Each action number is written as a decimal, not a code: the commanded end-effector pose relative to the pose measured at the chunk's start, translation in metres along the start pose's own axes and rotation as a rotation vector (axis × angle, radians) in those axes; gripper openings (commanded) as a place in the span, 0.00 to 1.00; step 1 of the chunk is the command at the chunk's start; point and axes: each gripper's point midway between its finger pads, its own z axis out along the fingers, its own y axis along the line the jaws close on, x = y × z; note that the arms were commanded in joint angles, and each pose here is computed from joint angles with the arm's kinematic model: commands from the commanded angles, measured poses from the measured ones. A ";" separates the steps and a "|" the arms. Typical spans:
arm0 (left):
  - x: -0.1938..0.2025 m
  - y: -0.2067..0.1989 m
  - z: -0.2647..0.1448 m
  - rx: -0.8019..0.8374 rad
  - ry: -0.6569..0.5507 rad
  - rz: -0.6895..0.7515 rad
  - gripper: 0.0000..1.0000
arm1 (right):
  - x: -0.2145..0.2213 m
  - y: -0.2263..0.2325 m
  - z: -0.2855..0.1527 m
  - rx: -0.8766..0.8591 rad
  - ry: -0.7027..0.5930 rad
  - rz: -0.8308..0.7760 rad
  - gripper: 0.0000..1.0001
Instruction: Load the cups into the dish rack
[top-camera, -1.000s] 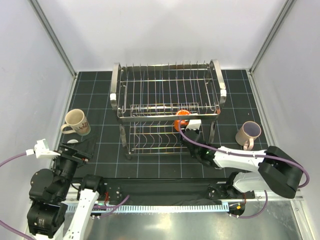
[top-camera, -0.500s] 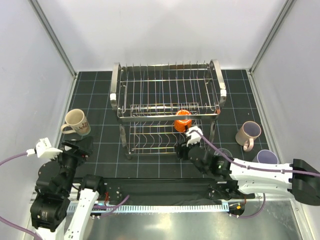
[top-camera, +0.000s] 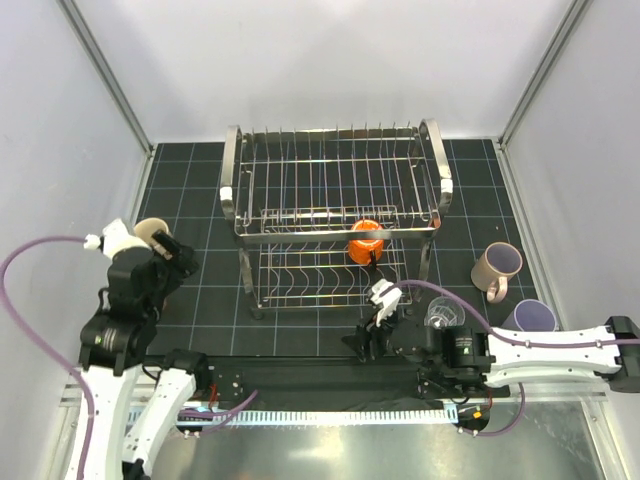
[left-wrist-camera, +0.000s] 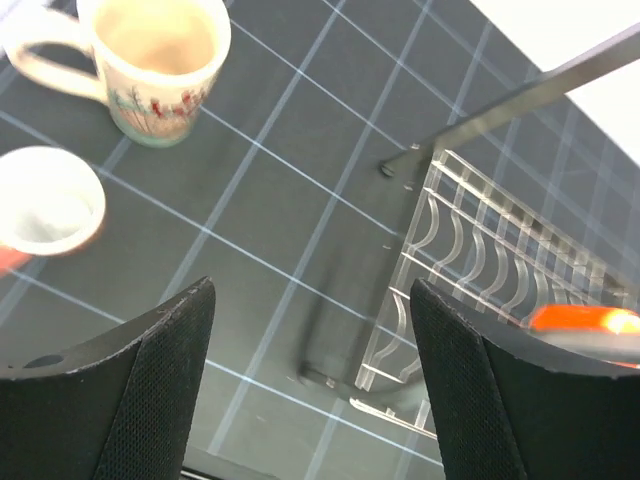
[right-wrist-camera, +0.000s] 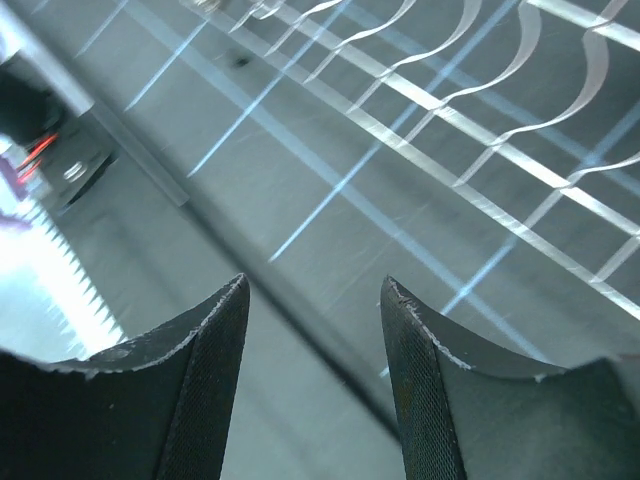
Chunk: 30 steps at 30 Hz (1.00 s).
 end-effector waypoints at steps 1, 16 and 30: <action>-0.031 -0.016 0.018 -0.002 -0.078 0.112 0.77 | -0.004 0.034 -0.018 -0.170 0.063 0.039 0.57; -0.036 -0.030 0.161 -0.125 0.075 0.330 0.82 | -0.019 0.025 -0.066 -0.262 0.018 0.133 0.57; -0.058 0.040 0.211 -0.384 0.101 0.333 0.79 | -0.034 0.023 -0.083 -0.286 -0.005 0.125 0.58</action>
